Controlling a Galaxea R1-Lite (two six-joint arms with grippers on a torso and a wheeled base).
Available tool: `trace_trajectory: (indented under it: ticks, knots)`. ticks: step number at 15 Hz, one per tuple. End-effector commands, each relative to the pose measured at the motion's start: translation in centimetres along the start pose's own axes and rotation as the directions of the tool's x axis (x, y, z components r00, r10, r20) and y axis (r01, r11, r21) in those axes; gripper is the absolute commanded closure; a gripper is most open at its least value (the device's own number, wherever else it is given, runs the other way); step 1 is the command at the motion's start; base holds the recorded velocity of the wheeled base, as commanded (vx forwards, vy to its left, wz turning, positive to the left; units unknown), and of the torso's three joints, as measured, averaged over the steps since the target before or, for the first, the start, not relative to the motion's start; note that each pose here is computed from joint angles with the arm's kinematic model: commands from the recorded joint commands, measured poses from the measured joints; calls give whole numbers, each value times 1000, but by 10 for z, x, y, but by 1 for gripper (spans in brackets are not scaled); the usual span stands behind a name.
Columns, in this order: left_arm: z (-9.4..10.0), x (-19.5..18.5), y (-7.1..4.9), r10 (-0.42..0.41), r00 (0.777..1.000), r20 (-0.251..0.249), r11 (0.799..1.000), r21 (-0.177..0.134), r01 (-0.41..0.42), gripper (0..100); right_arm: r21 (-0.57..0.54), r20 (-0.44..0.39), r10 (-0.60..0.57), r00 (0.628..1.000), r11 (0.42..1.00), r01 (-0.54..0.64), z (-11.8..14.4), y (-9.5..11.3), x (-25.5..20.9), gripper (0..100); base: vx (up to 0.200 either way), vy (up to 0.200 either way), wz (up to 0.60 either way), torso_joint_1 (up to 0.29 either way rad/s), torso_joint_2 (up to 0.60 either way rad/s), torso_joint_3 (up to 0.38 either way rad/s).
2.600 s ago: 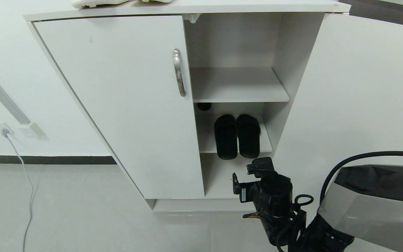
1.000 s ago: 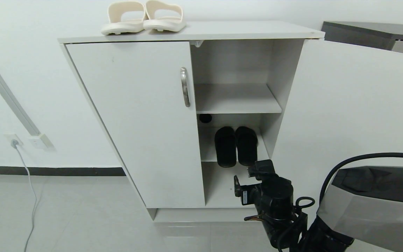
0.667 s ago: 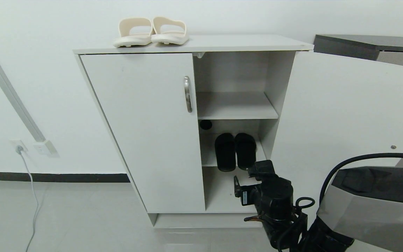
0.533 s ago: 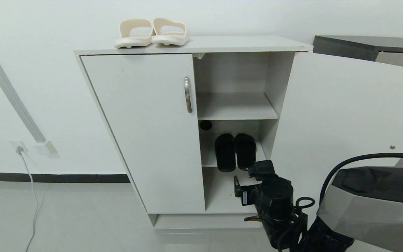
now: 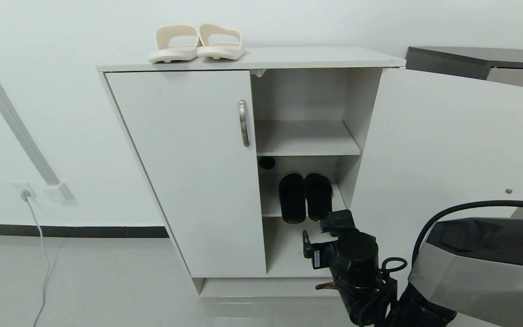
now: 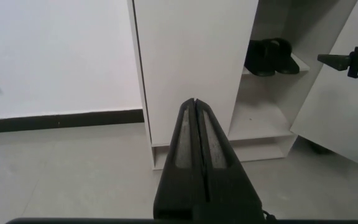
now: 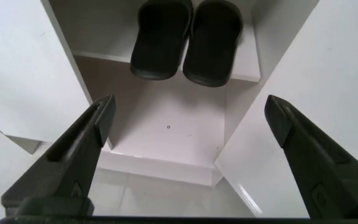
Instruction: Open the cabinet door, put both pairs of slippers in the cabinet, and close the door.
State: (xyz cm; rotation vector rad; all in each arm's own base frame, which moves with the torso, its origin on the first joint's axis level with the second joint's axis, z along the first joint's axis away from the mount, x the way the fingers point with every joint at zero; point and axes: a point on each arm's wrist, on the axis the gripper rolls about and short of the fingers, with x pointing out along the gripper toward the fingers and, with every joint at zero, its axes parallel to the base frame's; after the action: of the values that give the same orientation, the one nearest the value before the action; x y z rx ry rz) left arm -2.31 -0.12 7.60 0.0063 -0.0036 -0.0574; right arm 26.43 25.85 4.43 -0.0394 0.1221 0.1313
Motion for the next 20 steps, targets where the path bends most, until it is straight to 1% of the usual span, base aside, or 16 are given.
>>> trace_trajectory:
  ticks: [1,7,10,18,20]
  knots:
    - [0,0,0,1,1000,0,1000,0,-1,100,-5,-6,0,1000,1000,0,-3,0,0,0,0,200,0,-2,-2,12]
    - [0,0,0,-1,1000,-2,1000,0,1,100,-6,-7,2,1000,1000,-2,-3,1,0,0,0,200,0,2,2,1]
    - [0,0,0,-1,1000,0,1000,0,1,100,-16,-21,4,1000,1000,-4,-8,-1,-1,0,0,200,0,1,1,5]
    - [0,0,0,-1,1000,0,1000,0,1,100,-13,-18,1,1000,1000,-1,-8,-1,-1,0,0,200,0,1,2,3]
    - [0,0,0,1,1000,0,1000,0,-1,100,-15,-19,1,1000,1000,-1,-8,-1,-1,0,0,0,0,0,0,0]
